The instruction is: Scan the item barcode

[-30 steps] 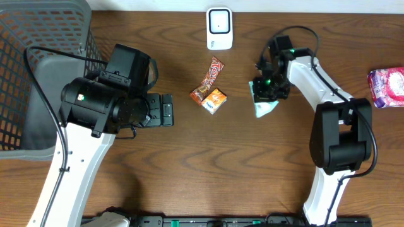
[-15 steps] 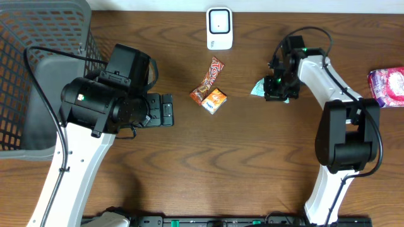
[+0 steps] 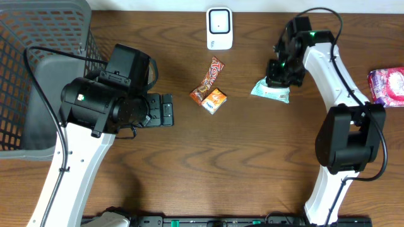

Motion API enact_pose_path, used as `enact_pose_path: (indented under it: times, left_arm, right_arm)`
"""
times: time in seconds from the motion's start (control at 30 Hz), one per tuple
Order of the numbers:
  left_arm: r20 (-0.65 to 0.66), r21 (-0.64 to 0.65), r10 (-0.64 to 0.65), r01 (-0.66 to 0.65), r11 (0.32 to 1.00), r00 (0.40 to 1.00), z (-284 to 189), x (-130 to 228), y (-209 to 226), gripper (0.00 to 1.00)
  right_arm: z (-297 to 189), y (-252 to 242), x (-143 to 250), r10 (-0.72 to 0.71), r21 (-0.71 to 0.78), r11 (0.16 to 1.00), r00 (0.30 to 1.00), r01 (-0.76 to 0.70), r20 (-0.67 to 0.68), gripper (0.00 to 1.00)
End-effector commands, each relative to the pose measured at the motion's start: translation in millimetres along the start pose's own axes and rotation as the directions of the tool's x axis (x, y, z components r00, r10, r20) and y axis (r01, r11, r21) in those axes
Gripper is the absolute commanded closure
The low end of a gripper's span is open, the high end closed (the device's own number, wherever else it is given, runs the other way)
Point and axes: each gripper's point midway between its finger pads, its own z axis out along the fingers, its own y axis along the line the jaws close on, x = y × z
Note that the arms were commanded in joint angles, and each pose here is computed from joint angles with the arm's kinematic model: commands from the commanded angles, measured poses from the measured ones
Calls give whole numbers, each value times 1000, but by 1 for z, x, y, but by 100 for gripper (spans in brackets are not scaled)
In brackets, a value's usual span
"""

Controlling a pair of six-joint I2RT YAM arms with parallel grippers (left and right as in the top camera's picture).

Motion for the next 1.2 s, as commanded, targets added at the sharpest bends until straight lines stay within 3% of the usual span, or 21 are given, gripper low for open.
enact_pose_path:
  times: [0.0,0.17,0.43,0.73,0.93,1.07,1.13,1.17]
  left_arm:
    - [17,-12,0,1,1000,1000,-4,-3,3,2]
    - [17,-12,0,1,1000,1000,-4,-3,3,2]
    - [17,-12,0,1,1000,1000,-4,-3,3,2]
    - [17,-12,0,1,1000,1000,-4,-3,3,2]
    - [17,-12,0,1,1000,1000,-4,-3,3,2]
    - [17,-12,0,1,1000,1000,-4,-3,3,2]
    - [17,-12,0,1,1000,1000,-4,-3,3,2]
    - [17,-12,0,1,1000,1000,-4,-3,3,2]
  right_arm:
    - [9,-17,12,85,115,990,996,-83,-15,99]
    - [30,-28,7,97,135,986,995,-99,29,99]
    - [51,-38,-38,53,153,984,967,-93,248,99]
    - [107,-49,-21,65,159,983,985,-90,158,99]
    - [77,-35,-28,69,115,989,985,-88,159,98]
    - [22,-22,-45,66,99,991,975,-88,212,84]
    - [-6,-16,-49,65,93,992,971,-88,230,71]
    - [-17,-13,-48,65,93,992,971,-88,231,57]
